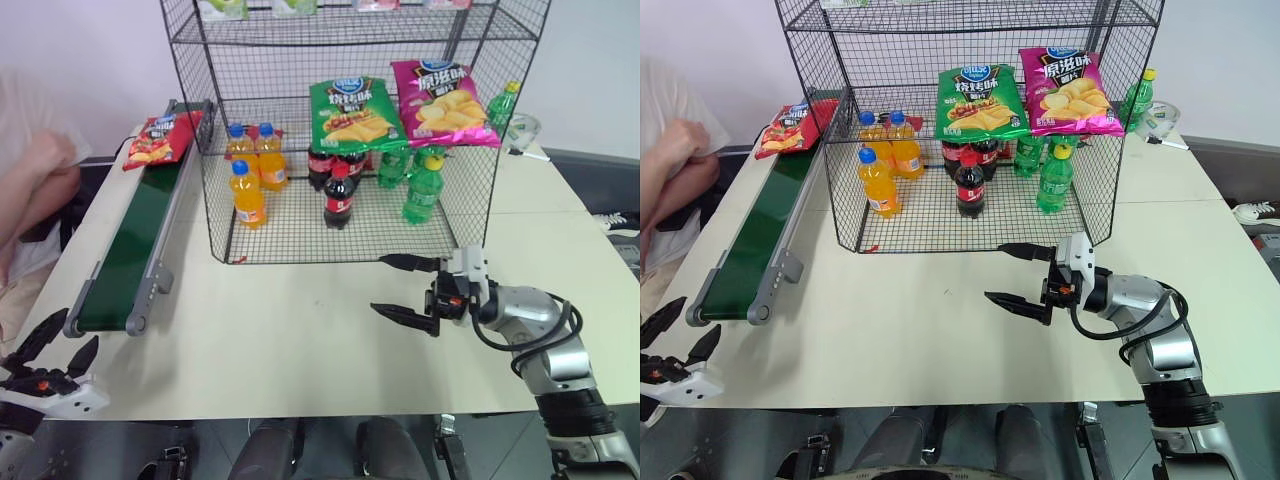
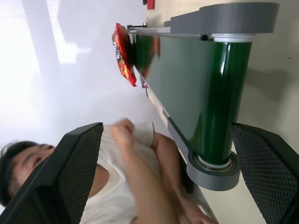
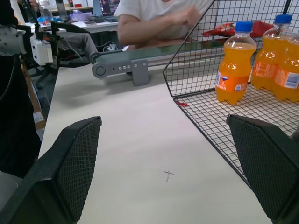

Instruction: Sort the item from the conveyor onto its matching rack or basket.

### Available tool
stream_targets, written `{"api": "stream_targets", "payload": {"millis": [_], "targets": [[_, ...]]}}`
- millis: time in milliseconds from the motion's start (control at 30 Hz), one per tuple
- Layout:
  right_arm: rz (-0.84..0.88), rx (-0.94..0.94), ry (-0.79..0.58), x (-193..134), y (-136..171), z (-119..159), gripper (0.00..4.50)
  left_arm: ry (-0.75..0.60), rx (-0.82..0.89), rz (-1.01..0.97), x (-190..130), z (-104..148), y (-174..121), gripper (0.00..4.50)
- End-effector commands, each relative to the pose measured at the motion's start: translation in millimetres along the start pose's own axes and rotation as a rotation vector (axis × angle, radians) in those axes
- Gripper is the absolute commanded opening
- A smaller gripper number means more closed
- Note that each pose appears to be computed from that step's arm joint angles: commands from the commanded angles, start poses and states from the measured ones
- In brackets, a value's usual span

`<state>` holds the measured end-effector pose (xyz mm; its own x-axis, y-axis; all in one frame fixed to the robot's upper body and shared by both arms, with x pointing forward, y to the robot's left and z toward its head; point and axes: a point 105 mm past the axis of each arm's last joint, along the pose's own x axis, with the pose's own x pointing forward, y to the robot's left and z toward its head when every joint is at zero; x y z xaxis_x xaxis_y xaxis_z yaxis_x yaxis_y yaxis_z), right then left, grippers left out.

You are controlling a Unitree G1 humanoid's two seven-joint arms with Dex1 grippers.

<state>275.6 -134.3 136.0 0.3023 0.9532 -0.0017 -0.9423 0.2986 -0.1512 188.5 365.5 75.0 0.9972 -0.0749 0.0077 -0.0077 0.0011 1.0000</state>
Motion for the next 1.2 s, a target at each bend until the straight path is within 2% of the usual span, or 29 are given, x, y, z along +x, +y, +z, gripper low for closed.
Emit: {"api": "stream_targets", "payload": {"millis": [33,933,1100,1200], "targets": [[0.005,-0.035,-0.025,3,-1,7,4.50,0.008,-0.019,0.040,0,0,5,4.48],[0.007,-0.044,-0.022,4,-2,8,4.50,0.027,-0.076,0.033,-4,1,0,4.48],[0.114,-0.002,-0.021,6,15,10,4.50,0.035,-0.078,0.024,-9,-1,-1,4.48],[0.111,-0.014,-0.017,8,15,11,4.50,0.042,-0.076,0.027,-11,-2,-1,4.48]]}}
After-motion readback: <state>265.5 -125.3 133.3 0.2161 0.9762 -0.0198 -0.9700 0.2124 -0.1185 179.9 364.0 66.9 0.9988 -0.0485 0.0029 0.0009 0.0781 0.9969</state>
